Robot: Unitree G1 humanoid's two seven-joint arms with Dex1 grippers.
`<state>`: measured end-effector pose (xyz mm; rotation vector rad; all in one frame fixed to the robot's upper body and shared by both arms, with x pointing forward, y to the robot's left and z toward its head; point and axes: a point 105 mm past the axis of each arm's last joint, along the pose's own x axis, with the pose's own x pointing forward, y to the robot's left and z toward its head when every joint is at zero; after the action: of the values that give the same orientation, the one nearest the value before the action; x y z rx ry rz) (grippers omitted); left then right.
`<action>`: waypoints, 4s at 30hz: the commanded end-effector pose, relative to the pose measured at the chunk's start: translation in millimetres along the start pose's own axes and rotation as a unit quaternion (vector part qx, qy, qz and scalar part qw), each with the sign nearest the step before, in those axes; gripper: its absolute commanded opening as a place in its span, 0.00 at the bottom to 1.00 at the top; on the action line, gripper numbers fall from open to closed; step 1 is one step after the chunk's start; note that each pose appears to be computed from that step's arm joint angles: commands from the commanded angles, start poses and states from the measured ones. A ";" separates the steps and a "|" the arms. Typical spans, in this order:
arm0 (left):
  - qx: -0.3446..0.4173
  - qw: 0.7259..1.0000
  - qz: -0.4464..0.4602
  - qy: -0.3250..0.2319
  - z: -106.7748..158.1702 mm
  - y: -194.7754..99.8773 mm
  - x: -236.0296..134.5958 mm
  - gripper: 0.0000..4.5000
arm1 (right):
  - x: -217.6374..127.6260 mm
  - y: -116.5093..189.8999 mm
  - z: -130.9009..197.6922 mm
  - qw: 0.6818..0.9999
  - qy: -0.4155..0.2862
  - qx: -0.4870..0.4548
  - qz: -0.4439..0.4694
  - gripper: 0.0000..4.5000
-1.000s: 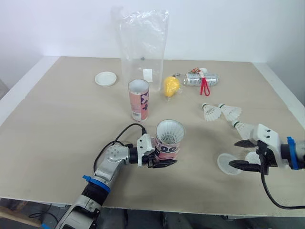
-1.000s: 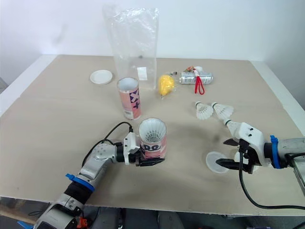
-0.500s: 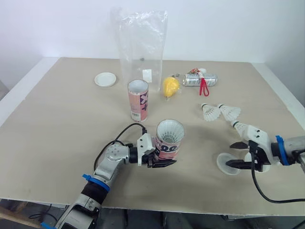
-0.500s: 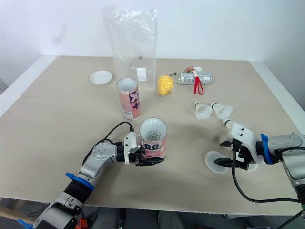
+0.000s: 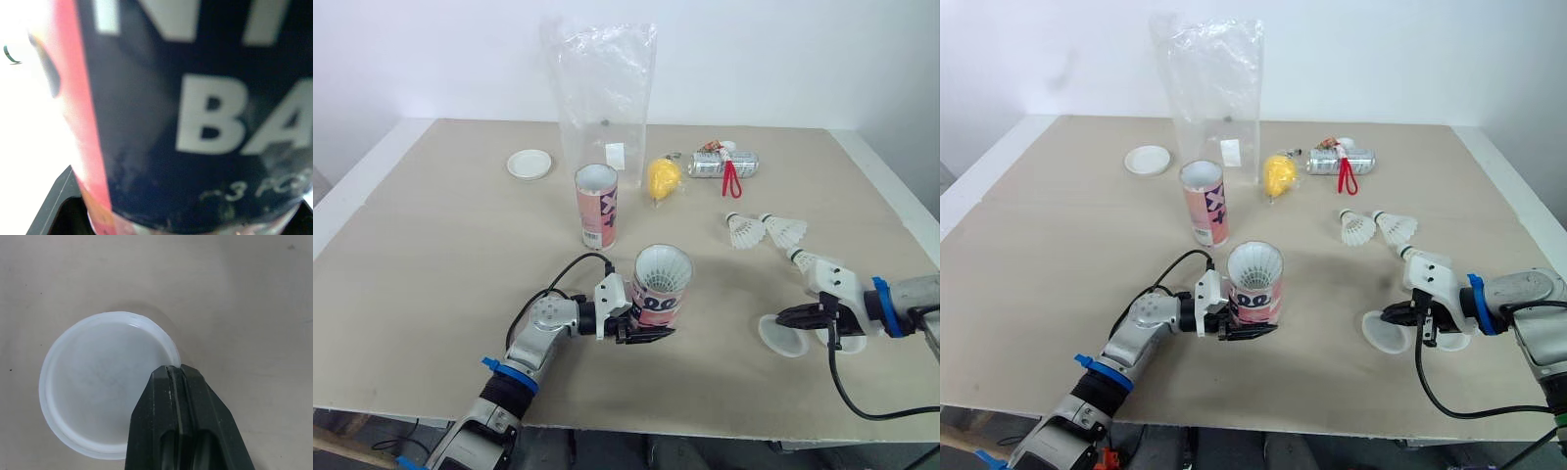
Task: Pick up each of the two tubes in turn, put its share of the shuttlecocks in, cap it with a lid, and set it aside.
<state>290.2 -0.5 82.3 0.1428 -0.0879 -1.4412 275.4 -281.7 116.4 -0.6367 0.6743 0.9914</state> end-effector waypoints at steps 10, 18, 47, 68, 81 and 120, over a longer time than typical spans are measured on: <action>-0.038 0.998 0.000 0.044 -23.3 0.5 -9.8 0.65 | -48.1 9.8 99.9 0.979 -0.136 -0.153 -0.010 0.00; -0.054 0.997 -0.018 0.056 -31.1 -3.9 -9.2 0.65 | -72.8 25.3 200.9 0.944 -0.213 -0.250 0.014 0.00; -0.057 0.996 -0.007 0.066 -34.9 -3.1 -10.1 0.65 | -16.1 44.8 240.8 0.892 -0.174 -0.396 0.132 0.00; -0.063 0.996 0.000 0.068 -36.1 -4.1 -10.4 0.65 | -5.2 45.0 249.0 0.877 -0.172 -0.429 0.133 0.00; -0.066 0.995 0.002 0.070 -36.5 -4.2 -11.5 0.65 | -6.4 44.1 250.7 0.871 -0.171 -0.443 0.128 0.00; -0.074 0.995 0.005 0.070 -35.8 -1.7 -14.4 0.65 | -57.1 20.6 266.4 0.906 -0.324 -0.252 0.108 0.75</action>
<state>292.6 0.7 79.7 0.1412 -0.0238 -1.4616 299.0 -102.3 310.0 -0.6699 -0.0642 1.5173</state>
